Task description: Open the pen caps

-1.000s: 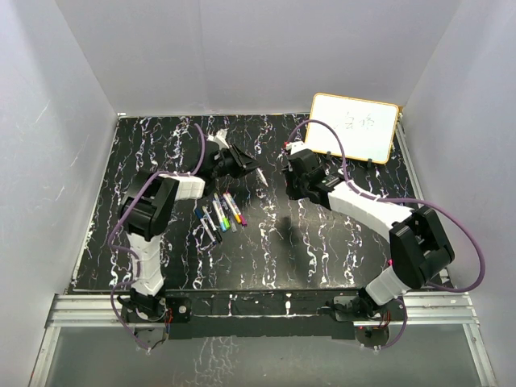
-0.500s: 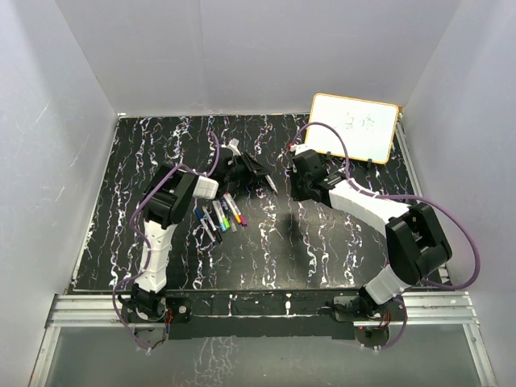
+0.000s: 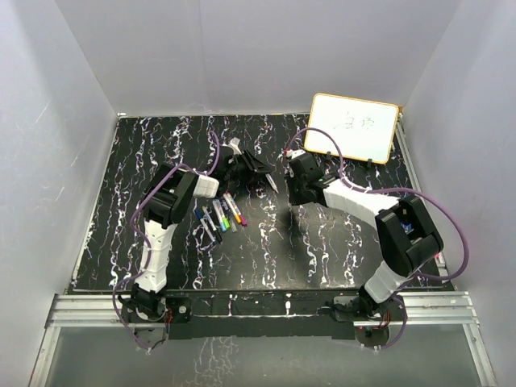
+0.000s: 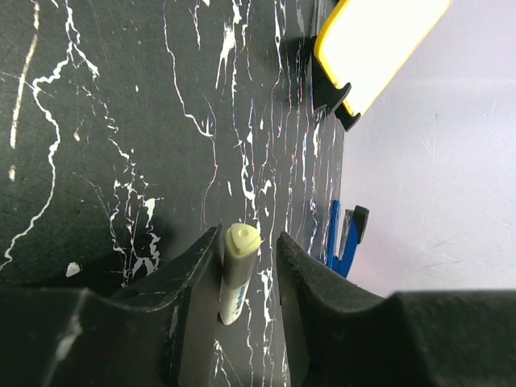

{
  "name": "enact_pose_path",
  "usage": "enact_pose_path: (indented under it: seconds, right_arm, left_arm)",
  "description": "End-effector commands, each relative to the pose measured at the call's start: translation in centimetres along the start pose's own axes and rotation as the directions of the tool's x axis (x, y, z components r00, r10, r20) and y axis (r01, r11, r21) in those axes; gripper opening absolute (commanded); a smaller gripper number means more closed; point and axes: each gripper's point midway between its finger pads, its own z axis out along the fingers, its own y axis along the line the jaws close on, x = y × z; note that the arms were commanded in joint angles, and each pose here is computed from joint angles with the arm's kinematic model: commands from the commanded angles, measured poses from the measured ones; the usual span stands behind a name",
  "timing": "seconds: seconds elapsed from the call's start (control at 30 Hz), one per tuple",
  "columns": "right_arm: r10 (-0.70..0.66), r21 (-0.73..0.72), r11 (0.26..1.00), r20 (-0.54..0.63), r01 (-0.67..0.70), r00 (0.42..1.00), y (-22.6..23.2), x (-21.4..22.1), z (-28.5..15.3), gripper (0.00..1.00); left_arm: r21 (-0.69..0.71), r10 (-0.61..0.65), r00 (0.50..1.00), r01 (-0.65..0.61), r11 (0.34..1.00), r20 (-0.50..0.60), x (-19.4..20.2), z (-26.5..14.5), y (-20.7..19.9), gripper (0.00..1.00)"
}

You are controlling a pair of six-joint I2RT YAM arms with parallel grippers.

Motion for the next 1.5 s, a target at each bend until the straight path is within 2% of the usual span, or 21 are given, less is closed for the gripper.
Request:
enact_pose_path:
  seconds: [0.0, 0.13, 0.4, 0.7, 0.93, 1.07, 1.23, 1.47]
  right_arm:
    - [-0.005, -0.021, 1.000, 0.039, 0.006, 0.999, 0.4, -1.2, 0.3, 0.00]
    - [-0.006, -0.027, 1.000, 0.025, 0.006, 1.000, 0.4, -0.9, 0.7, 0.00]
    - [-0.009, -0.027, 1.000, 0.017, 0.010, 1.000, 0.5, -0.8, 1.1, 0.00]
    - [-0.013, -0.007, 1.000, 0.010, 0.013, 1.000, 0.2, -0.4, 2.2, 0.00]
    - [-0.004, 0.054, 0.999, 0.031, 0.003, 1.000, -0.8, -0.8, 3.0, 0.00]
    - [-0.008, 0.057, 0.998, 0.058, 0.005, 0.998, -0.8, -1.9, 3.1, 0.00]
    - [-0.011, 0.080, 0.997, 0.032, 0.009, 0.999, -1.4, -1.3, 4.2, 0.00]
    - [0.001, 0.088, 0.996, 0.027, -0.003, 1.000, -2.1, -1.1, 4.6, 0.02]
  left_arm:
    - [0.035, 0.011, 1.000, -0.010, 0.999, -0.027, 0.2, -0.1, -1.7, 0.35]
    - [0.032, 0.012, 1.000, -0.011, 0.999, -0.024, -0.1, -0.3, -2.0, 0.45]
    - [0.014, 0.020, 0.999, -0.019, 1.000, -0.029, -1.0, -0.8, -3.0, 0.52]
    - [-0.096, 0.088, 0.996, -0.089, 0.991, -0.018, -3.0, -2.0, -3.3, 0.68]
    - [-0.119, 0.144, 0.990, -0.142, 0.983, 0.005, -4.1, -3.0, -4.3, 0.78]
    - [-0.122, 0.172, 0.985, -0.170, 0.978, 0.002, -4.5, -3.1, -4.8, 0.80]
    - [-0.117, 0.188, 0.982, -0.185, 0.976, 0.017, -5.1, -3.5, -5.6, 0.81]
    - [-0.063, 0.221, 0.968, -0.215, 0.975, 0.118, -6.0, -6.7, -8.1, 0.81]
